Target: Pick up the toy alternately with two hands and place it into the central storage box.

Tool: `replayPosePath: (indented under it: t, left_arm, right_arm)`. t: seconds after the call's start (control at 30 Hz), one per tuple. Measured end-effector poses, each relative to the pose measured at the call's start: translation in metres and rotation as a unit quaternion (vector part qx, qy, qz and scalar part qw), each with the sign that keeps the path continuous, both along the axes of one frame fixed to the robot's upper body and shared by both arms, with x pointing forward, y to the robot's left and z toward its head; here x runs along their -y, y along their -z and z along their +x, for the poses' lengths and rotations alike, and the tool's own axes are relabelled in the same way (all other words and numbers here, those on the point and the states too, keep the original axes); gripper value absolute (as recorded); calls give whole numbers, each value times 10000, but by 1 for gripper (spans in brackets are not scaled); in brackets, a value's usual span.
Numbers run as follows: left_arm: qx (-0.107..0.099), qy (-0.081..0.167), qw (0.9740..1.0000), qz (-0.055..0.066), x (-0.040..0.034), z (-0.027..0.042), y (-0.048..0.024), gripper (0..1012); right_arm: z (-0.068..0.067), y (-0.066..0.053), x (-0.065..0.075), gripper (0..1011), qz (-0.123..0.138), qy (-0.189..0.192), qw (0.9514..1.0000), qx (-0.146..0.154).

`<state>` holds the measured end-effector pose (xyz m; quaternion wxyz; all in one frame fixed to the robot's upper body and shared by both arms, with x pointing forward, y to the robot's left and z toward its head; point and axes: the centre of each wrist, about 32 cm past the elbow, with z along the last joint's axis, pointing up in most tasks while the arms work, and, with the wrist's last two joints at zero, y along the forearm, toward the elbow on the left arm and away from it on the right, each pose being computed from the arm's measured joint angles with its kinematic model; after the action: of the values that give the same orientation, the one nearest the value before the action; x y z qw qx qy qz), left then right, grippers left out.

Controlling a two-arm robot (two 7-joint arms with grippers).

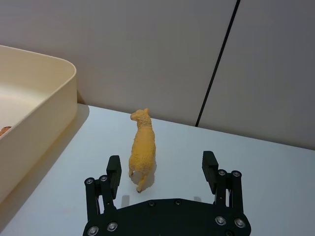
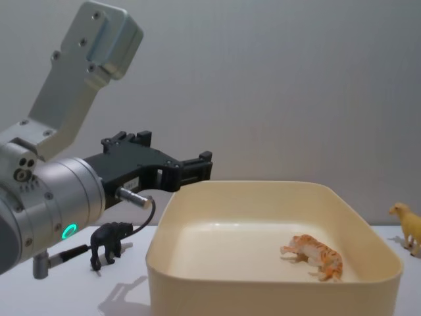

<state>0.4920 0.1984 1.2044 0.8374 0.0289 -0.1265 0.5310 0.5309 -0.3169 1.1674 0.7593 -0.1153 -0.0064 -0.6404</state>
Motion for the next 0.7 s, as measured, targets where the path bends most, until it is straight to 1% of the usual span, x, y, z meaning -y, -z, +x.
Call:
replayPosePath:
  t: [0.1,0.13,0.2,0.33,0.37,0.4,0.57,0.7]
  left_arm:
    - [0,0,10000,0,0,0,0,1001]
    - [0,0,10000,0,0,0,0,1001]
    - [0,0,10000,0,0,0,0,1002]
    - [0,0,10000,0,0,0,0,1001]
    - [0,0,10000,0,0,0,0,1001]
    - [0,0,10000,0,0,0,0,1001]
    - [0,0,10000,0,0,0,0,1001]
    - [0,0,10000,0,0,0,0,1001]
  right_arm:
    - [63,28,-30,1001,-13,-11,10000,-19]
    - [110,53,-56,1001,-15,-22,10000,-44]
    - [151,70,-80,1001,-22,-33,10000,-63]
    - [272,133,-152,1001,-47,-59,9999,-132]
    - [272,133,-152,1001,-47,-59,9999,-132]
    - [315,156,-178,1001,-52,-65,9998,-165]
    - [434,215,-259,1001,-91,-71,9997,-233]
    - [483,238,-292,933,-113,-72,9996,-261]
